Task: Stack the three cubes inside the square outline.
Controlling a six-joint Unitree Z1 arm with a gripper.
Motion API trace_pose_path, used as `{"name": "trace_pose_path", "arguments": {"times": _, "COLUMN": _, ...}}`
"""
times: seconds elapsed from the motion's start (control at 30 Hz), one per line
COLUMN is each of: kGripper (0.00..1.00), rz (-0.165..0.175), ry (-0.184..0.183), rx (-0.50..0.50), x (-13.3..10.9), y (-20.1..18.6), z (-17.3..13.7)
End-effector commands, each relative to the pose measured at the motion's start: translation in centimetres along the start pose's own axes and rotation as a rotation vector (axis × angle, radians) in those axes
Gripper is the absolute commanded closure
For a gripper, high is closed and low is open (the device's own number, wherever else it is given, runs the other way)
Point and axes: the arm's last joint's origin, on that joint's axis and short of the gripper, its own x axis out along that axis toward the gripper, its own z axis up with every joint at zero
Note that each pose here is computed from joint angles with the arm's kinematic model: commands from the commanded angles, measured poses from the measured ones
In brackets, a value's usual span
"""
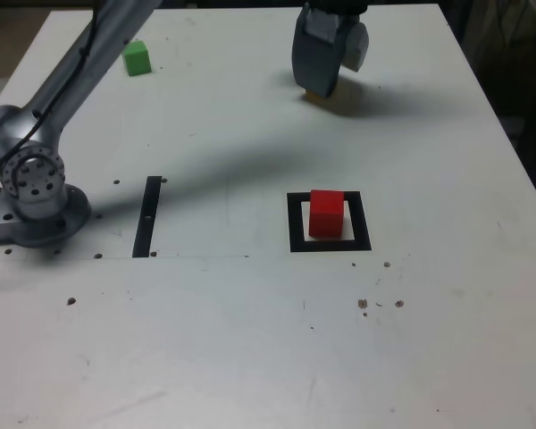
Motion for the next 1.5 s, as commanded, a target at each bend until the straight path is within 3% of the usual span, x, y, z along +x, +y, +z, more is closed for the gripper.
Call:
{"name": "trace_pose_path", "arguments": {"times": 0.0, "kGripper": 0.68, "rz": 0.001, "ry": 0.011, "rx": 0.006, "x": 0.2, "y": -0.1, "z": 0.0}}
{"name": "trace_pose_path", "arguments": {"times": 0.37, "kGripper": 0.68, "rz": -0.006, "ry": 0.023, "rx": 0.016, "x": 0.2, "y": -0.1, "z": -0.1}}
{"name": "trace_pose_path", "arguments": {"times": 0.87, "kGripper": 0.68, "rz": -0.001, "ry": 0.013, "rx": 0.044, "x": -1.4, "y": -0.4, "z": -1.3}}
{"name": "trace_pose_path", "arguments": {"times": 1.2, "kGripper": 0.68, "rz": 0.005, "ry": -0.025, "rx": 0.144, "x": -3.5, "y": -2.0, "z": -3.3}}
{"name": "trace_pose_path", "arguments": {"times": 1.47, "kGripper": 0.68, "rz": 0.007, "ry": -0.029, "rx": 0.232, "x": -4.7, "y": -3.4, "z": -5.3}}
